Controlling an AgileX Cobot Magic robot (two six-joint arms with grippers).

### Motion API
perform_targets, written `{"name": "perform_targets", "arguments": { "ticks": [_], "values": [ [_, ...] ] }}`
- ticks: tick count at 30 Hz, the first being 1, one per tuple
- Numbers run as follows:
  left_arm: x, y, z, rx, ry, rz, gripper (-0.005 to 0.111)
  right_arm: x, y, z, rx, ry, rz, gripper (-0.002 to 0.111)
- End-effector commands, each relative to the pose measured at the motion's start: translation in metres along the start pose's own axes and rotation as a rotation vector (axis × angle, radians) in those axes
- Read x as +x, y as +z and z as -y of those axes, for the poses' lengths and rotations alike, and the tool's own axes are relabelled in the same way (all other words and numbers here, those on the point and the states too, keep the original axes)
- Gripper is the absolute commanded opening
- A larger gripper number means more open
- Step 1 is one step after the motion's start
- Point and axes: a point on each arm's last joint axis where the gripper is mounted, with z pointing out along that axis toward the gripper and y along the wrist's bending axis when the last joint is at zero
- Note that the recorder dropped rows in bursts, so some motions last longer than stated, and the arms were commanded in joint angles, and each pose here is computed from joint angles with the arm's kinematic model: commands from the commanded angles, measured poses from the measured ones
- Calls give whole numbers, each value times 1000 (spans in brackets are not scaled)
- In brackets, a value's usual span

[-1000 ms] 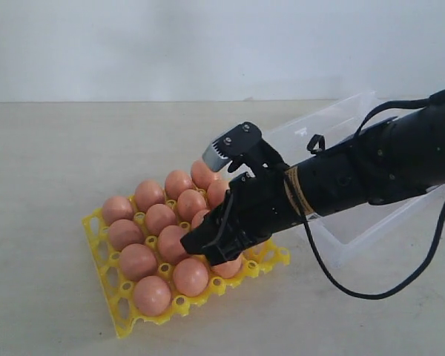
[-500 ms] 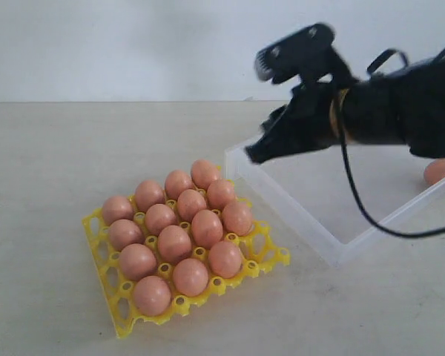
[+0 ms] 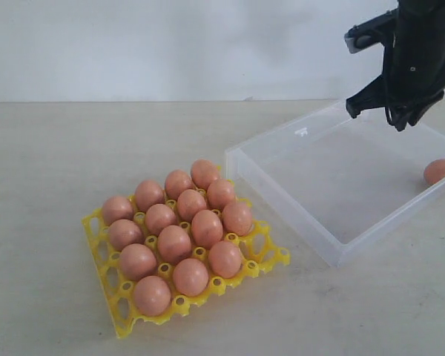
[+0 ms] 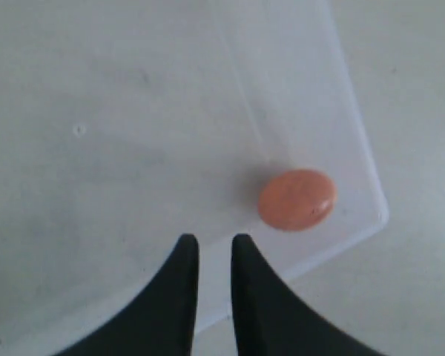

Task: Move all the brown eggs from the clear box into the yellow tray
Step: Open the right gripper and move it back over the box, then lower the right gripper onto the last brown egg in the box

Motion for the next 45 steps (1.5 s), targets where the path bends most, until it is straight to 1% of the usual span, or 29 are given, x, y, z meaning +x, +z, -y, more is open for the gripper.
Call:
{"name": "perform_targets", "arguments": {
  "ticks": [1, 4, 6, 7, 8, 10, 14, 20, 21, 23, 25, 27, 29, 32, 34, 36, 38, 41, 43, 45],
  "values": [
    [1, 0, 1, 8, -3, 2, 4, -1, -3, 4, -52, -21, -74, 17],
    [1, 0, 1, 8, -3, 2, 4, 1, -2, 6, -41, -40, -94, 37],
    [1, 0, 1, 8, -3, 2, 4, 0, -2, 9, -4, -46, -90, 54],
    [1, 0, 1, 8, -3, 2, 4, -1, -2, 11, 11, -16, -71, 59],
    [1, 0, 1, 8, -3, 2, 4, -3, -2, 12, 26, 35, -48, 60],
    [1, 0, 1, 8, -3, 2, 4, -8, -2, 13, 33, 143, 10, 60],
    [1, 0, 1, 8, -3, 2, 4, -17, -2, 12, 7, 384, 104, 60],
    [1, 0, 1, 8, -3, 2, 4, -17, -2, 11, -29, 760, 100, 59],
    [1, 0, 1, 8, -3, 2, 4, -17, -2, 9, -47, 803, 92, 58],
    [1, 0, 1, 8, -3, 2, 4, -17, -2, 6, -78, 822, 84, 52],
    [1, 0, 1, 8, -3, 2, 4, -17, -2, 5, -92, 816, 80, 47],
    [1, 0, 1, 8, -3, 2, 4, -17, -2, 4, -97, 785, 78, 47],
    [1, 0, 1, 8, -3, 2, 4, -17, -2, 3, -105, 723, 72, 47],
    [1, 0, 1, 8, -3, 2, 4, -13, 10, -6, -138, 535, -9, 47],
    [1, 0, 1, 8, -3, 2, 4, -7, 26, -13, -134, 412, -122, 47],
    [1, 0, 1, 8, -3, 2, 4, 0, 43, -18, -113, 363, -233, 47],
    [1, 0, 1, 8, -3, 2, 4, 1, 57, -22, -110, 347, -266, 47],
    [1, 0, 1, 8, -3, 2, 4, 0, 57, -22, -113, 299, -257, 47],
    [1, 0, 1, 8, -3, 2, 4, 0, 58, -18, -71, 273, -246, 47],
    [1, 0, 1, 8, -3, 2, 4, 0, 58, -7, 36, 197, -229, 47]
  ]
}}
